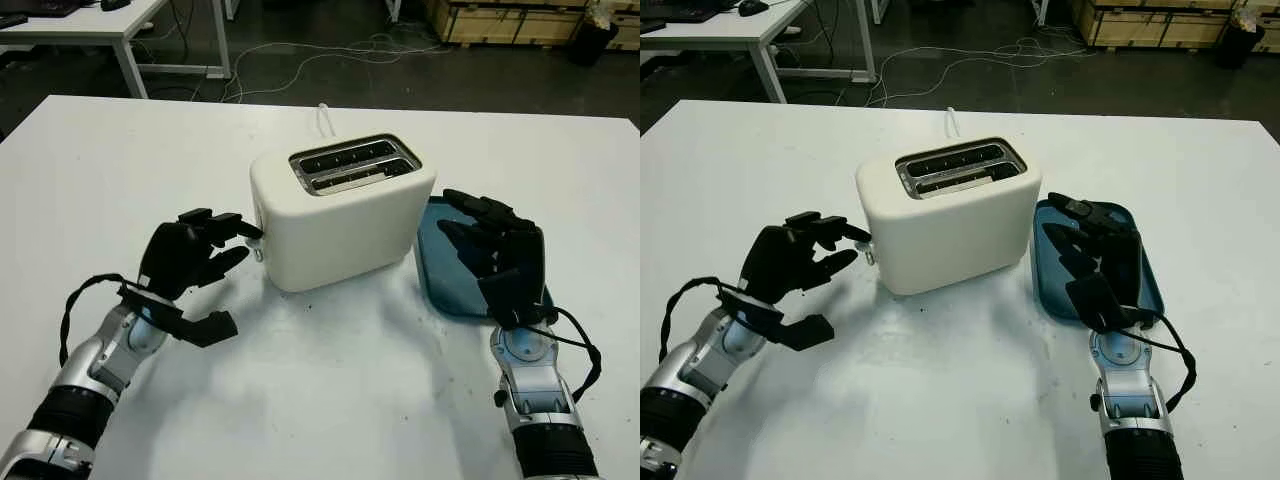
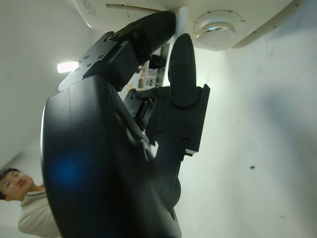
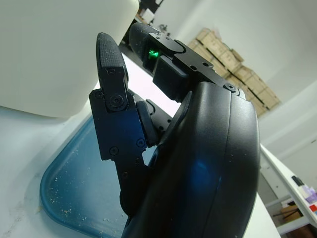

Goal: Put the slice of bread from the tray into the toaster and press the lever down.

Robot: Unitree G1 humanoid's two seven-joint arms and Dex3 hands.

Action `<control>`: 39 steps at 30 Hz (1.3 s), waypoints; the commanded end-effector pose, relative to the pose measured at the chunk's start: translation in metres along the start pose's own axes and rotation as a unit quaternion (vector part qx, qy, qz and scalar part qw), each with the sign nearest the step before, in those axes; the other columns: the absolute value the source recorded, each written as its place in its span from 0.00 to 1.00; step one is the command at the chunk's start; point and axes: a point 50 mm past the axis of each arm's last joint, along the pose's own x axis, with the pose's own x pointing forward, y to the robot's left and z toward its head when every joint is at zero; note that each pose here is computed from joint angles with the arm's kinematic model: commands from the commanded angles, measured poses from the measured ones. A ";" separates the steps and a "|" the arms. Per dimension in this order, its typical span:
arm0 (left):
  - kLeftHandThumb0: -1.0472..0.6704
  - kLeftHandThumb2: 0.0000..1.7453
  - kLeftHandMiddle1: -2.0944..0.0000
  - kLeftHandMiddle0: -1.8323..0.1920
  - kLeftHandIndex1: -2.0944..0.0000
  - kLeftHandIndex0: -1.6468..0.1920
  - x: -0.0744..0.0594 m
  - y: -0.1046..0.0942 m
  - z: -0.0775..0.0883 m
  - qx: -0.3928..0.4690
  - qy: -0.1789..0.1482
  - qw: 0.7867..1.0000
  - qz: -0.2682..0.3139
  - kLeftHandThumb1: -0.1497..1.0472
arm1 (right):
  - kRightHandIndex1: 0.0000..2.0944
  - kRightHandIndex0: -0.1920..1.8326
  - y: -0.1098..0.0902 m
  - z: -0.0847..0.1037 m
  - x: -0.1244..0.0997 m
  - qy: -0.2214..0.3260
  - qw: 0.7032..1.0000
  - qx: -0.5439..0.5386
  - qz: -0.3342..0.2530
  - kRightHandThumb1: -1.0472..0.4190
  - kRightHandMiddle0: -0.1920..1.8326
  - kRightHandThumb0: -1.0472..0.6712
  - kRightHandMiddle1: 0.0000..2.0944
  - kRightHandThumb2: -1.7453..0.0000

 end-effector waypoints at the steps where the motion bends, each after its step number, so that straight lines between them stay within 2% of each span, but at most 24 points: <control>1: 0.43 0.20 0.28 0.64 0.71 0.48 -0.027 -0.063 0.006 0.002 0.023 0.987 -0.160 0.89 | 0.00 0.67 0.001 0.000 -0.001 -0.001 1.000 0.010 0.000 0.09 0.57 0.32 0.00 0.92; 14: 0.43 0.19 0.28 0.63 0.70 0.48 -0.025 -0.057 0.005 0.008 0.018 0.988 -0.155 0.89 | 0.00 0.67 0.002 0.000 -0.001 0.002 1.000 0.007 0.002 0.09 0.57 0.31 0.00 0.92; 18: 0.42 0.21 0.30 0.63 0.70 0.48 -0.021 -0.049 0.006 0.017 0.004 0.987 -0.162 0.89 | 0.00 0.67 0.002 0.000 -0.001 0.001 1.000 0.009 0.004 0.09 0.57 0.31 0.00 0.92; 20: 0.41 0.22 0.28 0.61 0.67 0.47 -0.018 -0.043 0.009 0.025 -0.010 0.984 -0.174 0.89 | 0.00 0.67 0.003 0.000 -0.001 0.002 1.000 0.011 0.004 0.09 0.57 0.31 0.00 0.92; 21: 0.40 0.23 0.24 0.62 0.61 0.48 -0.014 -0.039 0.012 0.038 -0.016 0.980 -0.195 0.89 | 0.00 0.67 0.003 0.000 -0.001 0.003 1.000 0.012 0.005 0.09 0.57 0.31 0.00 0.92; 22: 0.39 0.26 0.20 0.57 0.39 0.47 -0.011 -0.037 0.014 0.054 -0.015 0.973 -0.222 0.89 | 0.00 0.67 0.004 0.000 -0.001 0.003 1.000 0.013 0.005 0.09 0.57 0.31 0.00 0.92; 23: 0.39 0.27 0.18 0.55 0.28 0.49 -0.007 -0.036 0.016 0.078 -0.001 0.960 -0.269 0.89 | 0.00 0.67 0.004 0.001 -0.002 0.001 1.000 0.014 0.006 0.09 0.57 0.31 0.00 0.92; 24: 0.39 0.26 0.19 0.53 0.24 0.50 -0.004 -0.038 0.017 0.109 0.025 0.937 -0.330 0.89 | 0.00 0.67 0.004 0.001 -0.002 -0.001 1.000 0.015 0.007 0.09 0.57 0.32 0.00 0.92; 27: 0.43 0.16 0.30 0.52 0.43 0.48 -0.001 -0.056 0.015 0.153 0.110 0.877 -0.443 0.89 | 0.00 0.67 0.004 0.001 -0.003 0.000 1.000 0.018 0.008 0.09 0.57 0.31 0.00 0.92; 28: 0.43 0.13 0.31 0.52 0.46 0.46 -0.004 -0.066 0.012 0.149 0.133 0.865 -0.460 0.89 | 0.00 0.67 0.004 0.001 -0.003 0.002 1.000 0.017 0.008 0.09 0.57 0.31 0.00 0.92; 30: 0.43 0.12 0.29 0.52 0.44 0.46 -0.007 -0.080 0.010 0.135 0.163 0.852 -0.479 0.89 | 0.00 0.67 0.002 0.002 -0.004 0.003 1.000 0.015 0.008 0.09 0.57 0.31 0.00 0.92; 33: 0.39 0.16 0.35 0.53 0.51 0.48 -0.011 -0.088 0.011 0.127 0.180 0.847 -0.484 0.89 | 0.00 0.67 -0.001 0.004 -0.003 -0.004 1.000 0.009 0.007 0.09 0.57 0.31 0.00 0.92; 34: 0.38 0.17 0.40 0.54 0.57 0.47 -0.011 -0.089 0.011 0.124 0.180 0.844 -0.490 0.89 | 0.00 0.67 -0.001 0.005 -0.003 -0.005 1.000 0.008 0.007 0.09 0.57 0.31 0.00 0.91; 37: 0.37 0.18 0.46 0.52 0.65 0.42 -0.011 -0.090 0.010 0.117 0.182 0.834 -0.507 0.89 | 0.00 0.66 -0.001 0.005 -0.003 -0.004 1.000 0.011 0.008 0.09 0.57 0.31 0.00 0.91; 39: 0.37 0.19 0.54 0.51 0.73 0.39 -0.011 -0.092 0.009 0.115 0.185 0.829 -0.515 0.89 | 0.00 0.66 -0.001 0.005 -0.003 -0.001 1.000 0.014 0.008 0.09 0.57 0.30 0.00 0.91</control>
